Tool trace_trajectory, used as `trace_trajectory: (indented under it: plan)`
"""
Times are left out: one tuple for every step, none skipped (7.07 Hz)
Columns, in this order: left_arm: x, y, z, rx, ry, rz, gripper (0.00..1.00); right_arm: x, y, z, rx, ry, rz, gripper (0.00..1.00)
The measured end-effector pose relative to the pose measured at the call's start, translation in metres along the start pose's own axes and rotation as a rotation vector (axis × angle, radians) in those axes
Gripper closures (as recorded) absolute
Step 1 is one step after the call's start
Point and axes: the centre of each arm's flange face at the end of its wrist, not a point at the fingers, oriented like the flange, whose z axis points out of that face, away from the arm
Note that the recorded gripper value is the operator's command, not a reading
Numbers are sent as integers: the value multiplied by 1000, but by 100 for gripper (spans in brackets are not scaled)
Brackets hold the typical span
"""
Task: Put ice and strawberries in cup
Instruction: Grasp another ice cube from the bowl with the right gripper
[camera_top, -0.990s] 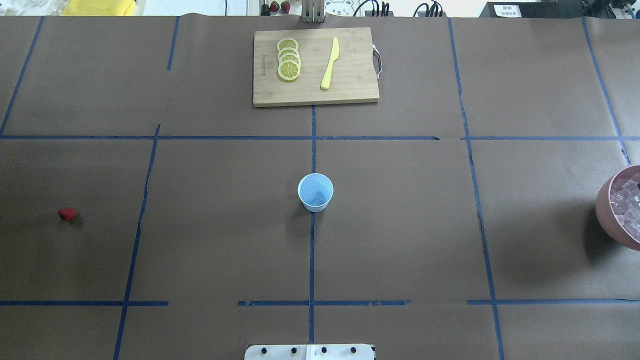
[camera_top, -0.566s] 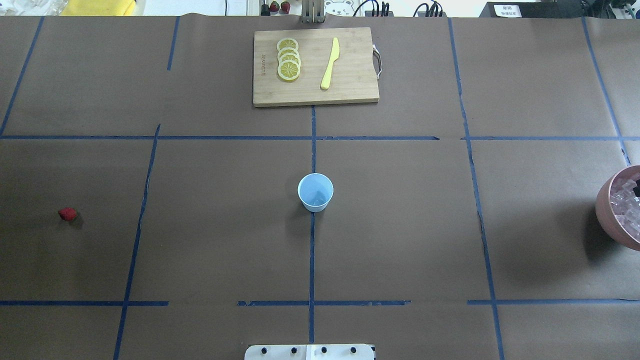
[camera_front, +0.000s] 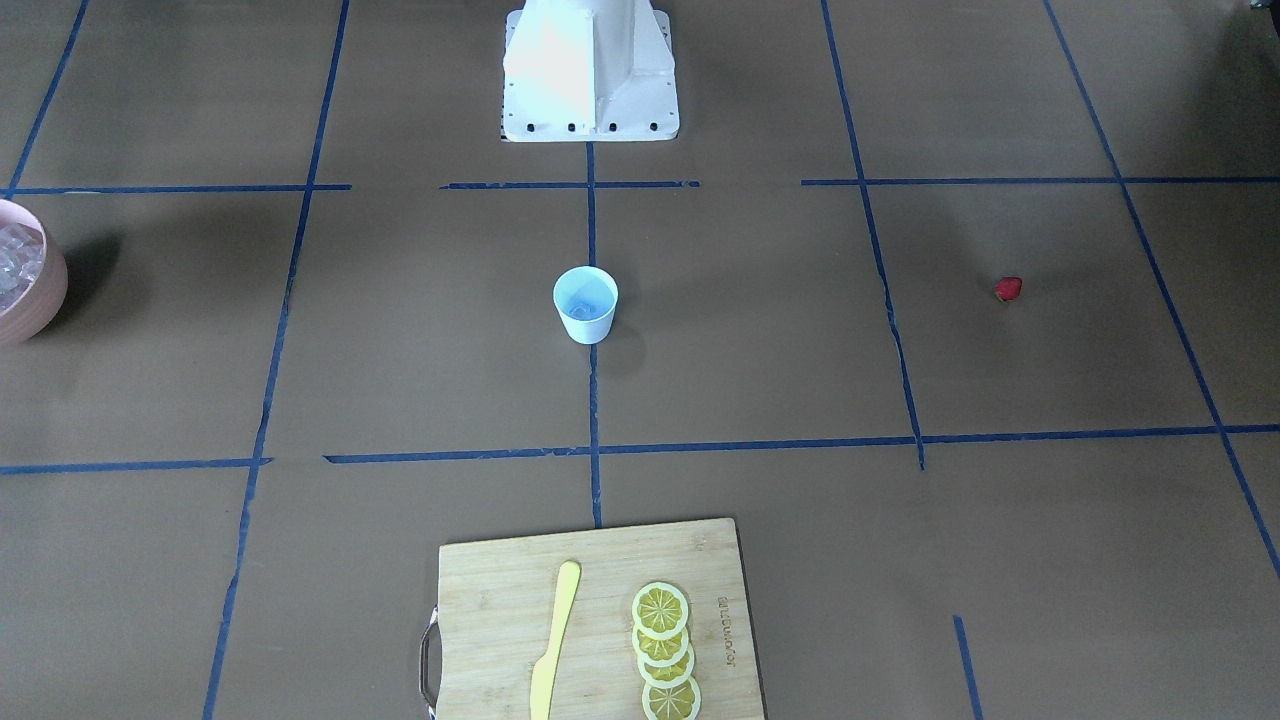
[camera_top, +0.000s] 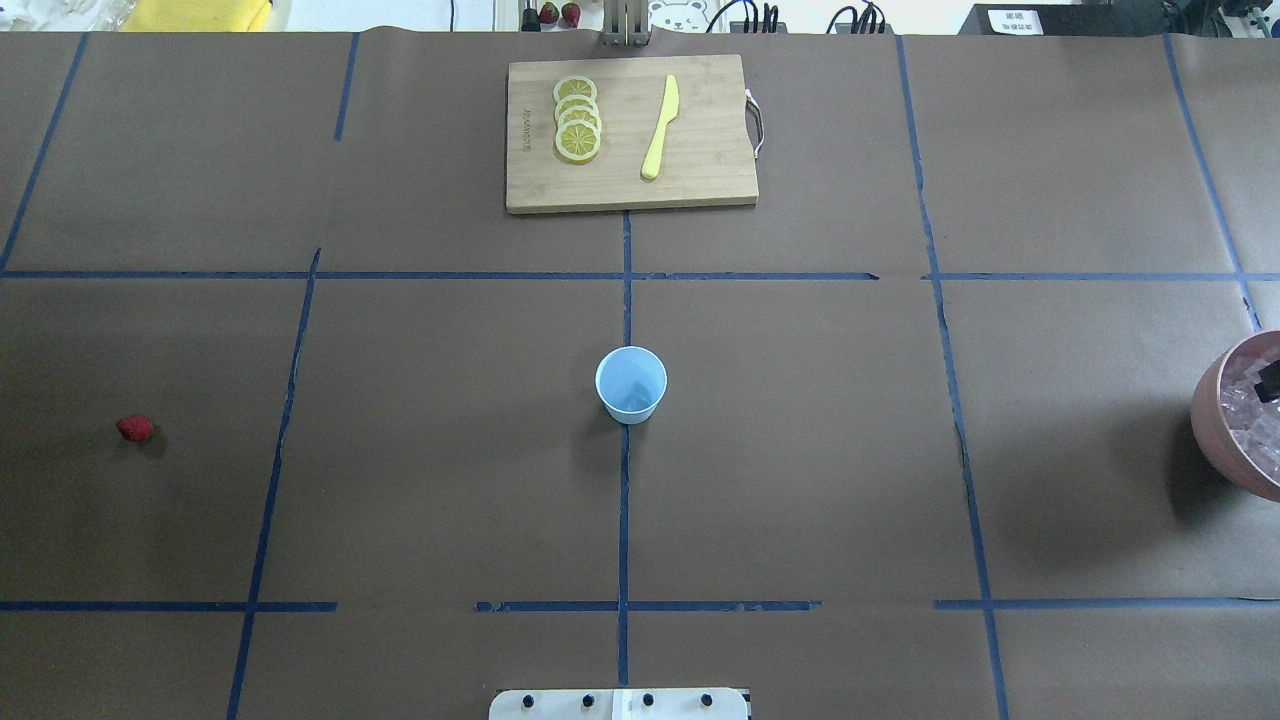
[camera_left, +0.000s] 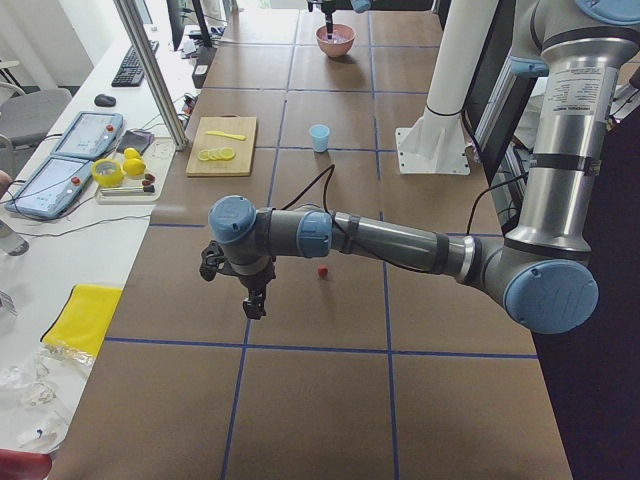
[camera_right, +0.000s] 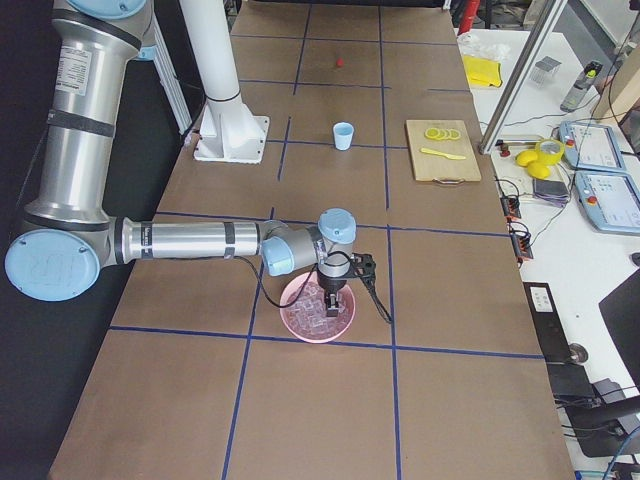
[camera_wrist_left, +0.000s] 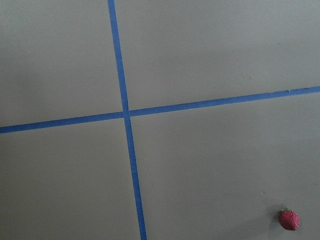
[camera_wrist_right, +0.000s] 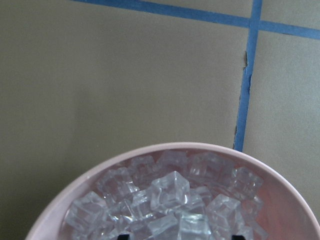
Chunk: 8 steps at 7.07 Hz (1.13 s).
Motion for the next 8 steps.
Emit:
trace_trajectory:
  plan:
    - [0,0,0,0,0,0,0,0,0,2,-3,1,-2,33]
    - [0,0,0,0,0,0,0,1,0,4,-7,3,-2,37]
    - [0,0,0,0,0,0,0,3,1,7,-12,5,0,50]
    - [1,0,-1,2,0,2,0,4,1,8,-15,6,1,69]
    - [2,0,-2,3,0,4,0,5,1,9,-15,6,0,90]
    - [2,-1,-2,4,0,5,0,4,1,9,-15,6,-2,98]
    - [2,-1,-2,4,0,5,0,4,0,8,-13,5,-6,100]
    - [2,-1,-2,4,0,5,0,3,0,7,-11,3,-9,100]
